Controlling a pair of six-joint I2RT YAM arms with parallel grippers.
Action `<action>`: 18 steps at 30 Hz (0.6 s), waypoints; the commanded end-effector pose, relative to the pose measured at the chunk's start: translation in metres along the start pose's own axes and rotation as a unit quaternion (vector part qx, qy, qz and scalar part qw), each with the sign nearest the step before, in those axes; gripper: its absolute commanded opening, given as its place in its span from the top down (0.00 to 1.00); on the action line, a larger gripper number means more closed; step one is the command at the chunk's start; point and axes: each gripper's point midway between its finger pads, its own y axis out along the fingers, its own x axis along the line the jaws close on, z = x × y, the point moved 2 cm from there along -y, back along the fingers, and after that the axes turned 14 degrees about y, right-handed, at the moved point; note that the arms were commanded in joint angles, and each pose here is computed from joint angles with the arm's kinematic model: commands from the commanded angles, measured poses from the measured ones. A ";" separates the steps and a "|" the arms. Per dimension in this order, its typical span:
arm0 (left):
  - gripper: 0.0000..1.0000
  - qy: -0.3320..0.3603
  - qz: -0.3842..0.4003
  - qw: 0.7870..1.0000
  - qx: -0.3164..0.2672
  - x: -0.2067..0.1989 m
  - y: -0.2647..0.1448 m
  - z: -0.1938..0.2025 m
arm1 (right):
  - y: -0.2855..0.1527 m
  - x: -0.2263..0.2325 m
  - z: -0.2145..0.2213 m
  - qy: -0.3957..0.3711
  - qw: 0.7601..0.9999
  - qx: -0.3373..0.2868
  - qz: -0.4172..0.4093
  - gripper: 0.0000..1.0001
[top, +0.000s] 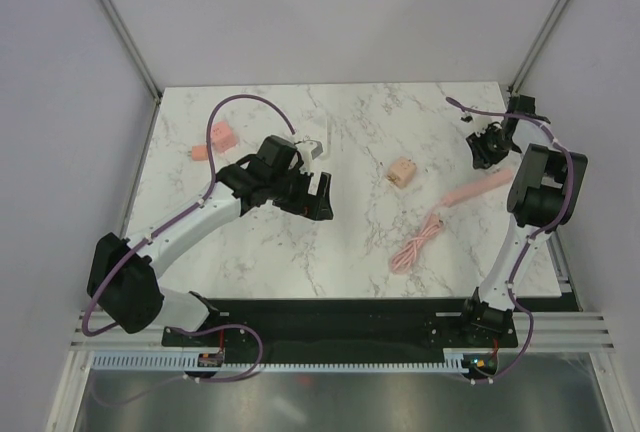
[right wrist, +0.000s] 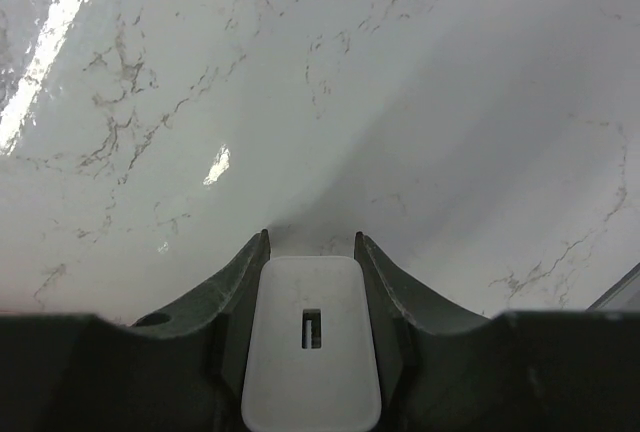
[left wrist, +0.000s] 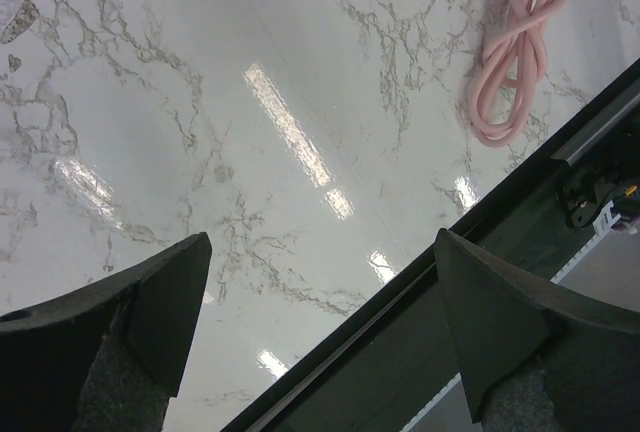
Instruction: Insert the plug
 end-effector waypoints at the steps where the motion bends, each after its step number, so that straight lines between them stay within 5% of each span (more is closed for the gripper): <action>1: 0.00 0.028 -0.010 0.999 -0.034 -0.001 -0.012 -0.018 | 0.003 -0.001 -0.009 0.025 0.999 -0.030 0.002 1.00; 8: 0.00 0.021 -0.022 0.999 -0.043 0.001 -0.017 -0.021 | -0.061 0.007 -0.076 -0.013 0.989 -0.135 0.061 1.00; 18: 0.02 0.007 0.018 0.997 -0.079 -0.014 -0.025 -0.038 | -0.117 0.050 -0.114 0.024 0.957 -0.274 0.094 1.00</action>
